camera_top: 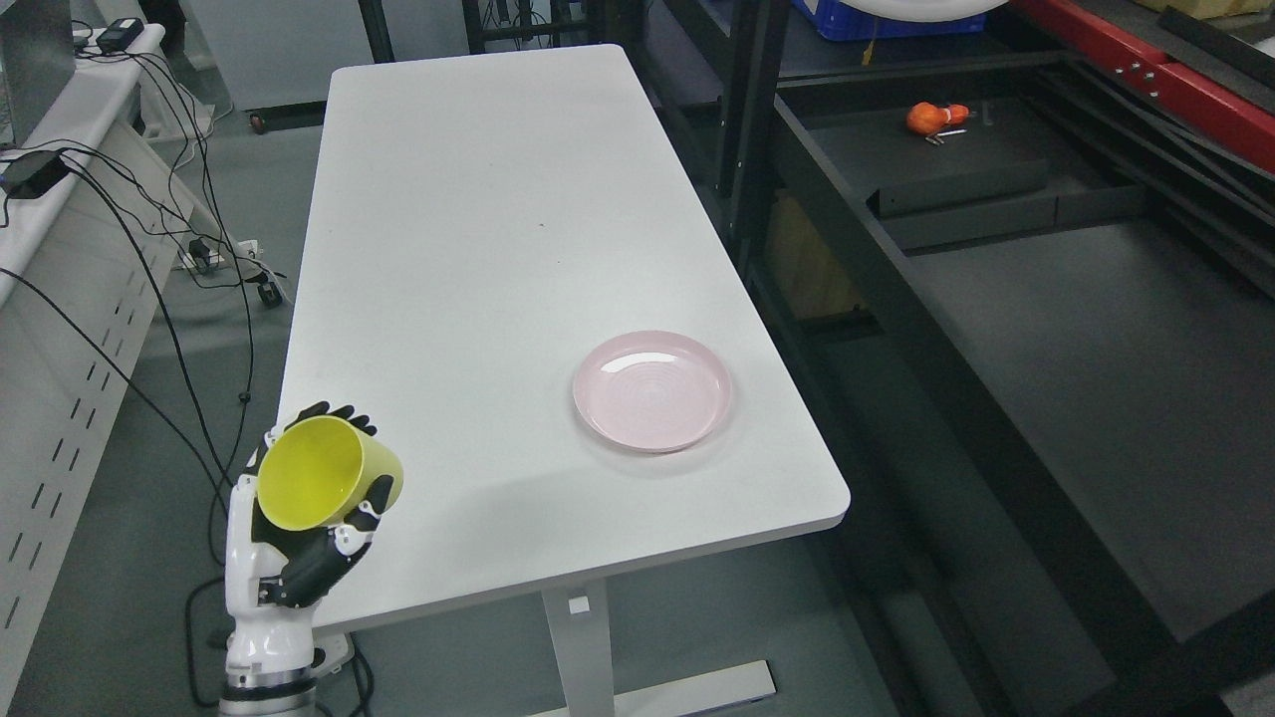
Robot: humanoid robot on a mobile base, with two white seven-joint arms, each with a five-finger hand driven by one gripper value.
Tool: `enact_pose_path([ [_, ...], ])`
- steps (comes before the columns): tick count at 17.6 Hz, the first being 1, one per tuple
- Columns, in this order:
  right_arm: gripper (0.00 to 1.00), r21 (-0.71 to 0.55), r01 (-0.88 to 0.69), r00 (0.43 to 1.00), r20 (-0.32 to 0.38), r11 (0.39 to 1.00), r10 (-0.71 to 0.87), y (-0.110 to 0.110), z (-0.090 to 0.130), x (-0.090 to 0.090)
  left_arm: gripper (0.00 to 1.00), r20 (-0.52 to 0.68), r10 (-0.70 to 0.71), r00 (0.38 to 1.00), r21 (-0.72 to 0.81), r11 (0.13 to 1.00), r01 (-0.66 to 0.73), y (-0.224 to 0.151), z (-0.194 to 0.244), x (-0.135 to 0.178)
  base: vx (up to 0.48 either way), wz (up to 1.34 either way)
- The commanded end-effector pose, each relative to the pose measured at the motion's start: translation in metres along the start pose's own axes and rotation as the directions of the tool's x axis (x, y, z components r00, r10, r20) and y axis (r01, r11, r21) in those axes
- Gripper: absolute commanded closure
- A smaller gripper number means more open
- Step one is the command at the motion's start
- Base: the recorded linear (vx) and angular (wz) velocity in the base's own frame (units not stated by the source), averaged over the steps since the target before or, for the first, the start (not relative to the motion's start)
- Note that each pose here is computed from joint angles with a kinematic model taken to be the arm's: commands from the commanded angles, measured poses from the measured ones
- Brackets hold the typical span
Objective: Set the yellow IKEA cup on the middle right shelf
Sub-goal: 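Hold the cup in the left hand while turning toward the shelves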
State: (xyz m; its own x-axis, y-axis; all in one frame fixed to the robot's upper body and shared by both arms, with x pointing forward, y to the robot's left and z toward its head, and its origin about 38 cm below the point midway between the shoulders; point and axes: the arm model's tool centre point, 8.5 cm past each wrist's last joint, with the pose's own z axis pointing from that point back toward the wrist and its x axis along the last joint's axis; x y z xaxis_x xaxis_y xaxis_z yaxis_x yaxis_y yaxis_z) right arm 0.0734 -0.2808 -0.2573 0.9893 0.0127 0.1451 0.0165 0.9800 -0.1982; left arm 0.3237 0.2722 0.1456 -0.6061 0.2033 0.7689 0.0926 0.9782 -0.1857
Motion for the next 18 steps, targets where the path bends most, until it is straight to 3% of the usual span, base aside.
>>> enact_pose_path([
  [1,0.01,-0.016,0.003,1.000,-0.015,1.000,-0.004,-0.010,-0.001,-0.009,1.00,0.023,0.013,1.000,-0.047,0.999,-0.012,-0.012,-0.005,0.009,-0.224,-0.12],
  [9,0.01,-0.016,0.003,1.000,-0.015,1.000,-0.004,-0.010,-0.001,-0.009,1.00,0.000,0.073,0.997,-0.104,0.992,-0.073,-0.040,-0.003,0.001,-0.274,-0.25],
  [18,0.01,-0.016,0.003,1.000,-0.015,1.000,-0.004,-0.010,-0.001,-0.009,0.99,-0.010,0.078,0.997,-0.107,0.991,-0.079,-0.043,0.000,-0.002,-0.277,-0.45],
])
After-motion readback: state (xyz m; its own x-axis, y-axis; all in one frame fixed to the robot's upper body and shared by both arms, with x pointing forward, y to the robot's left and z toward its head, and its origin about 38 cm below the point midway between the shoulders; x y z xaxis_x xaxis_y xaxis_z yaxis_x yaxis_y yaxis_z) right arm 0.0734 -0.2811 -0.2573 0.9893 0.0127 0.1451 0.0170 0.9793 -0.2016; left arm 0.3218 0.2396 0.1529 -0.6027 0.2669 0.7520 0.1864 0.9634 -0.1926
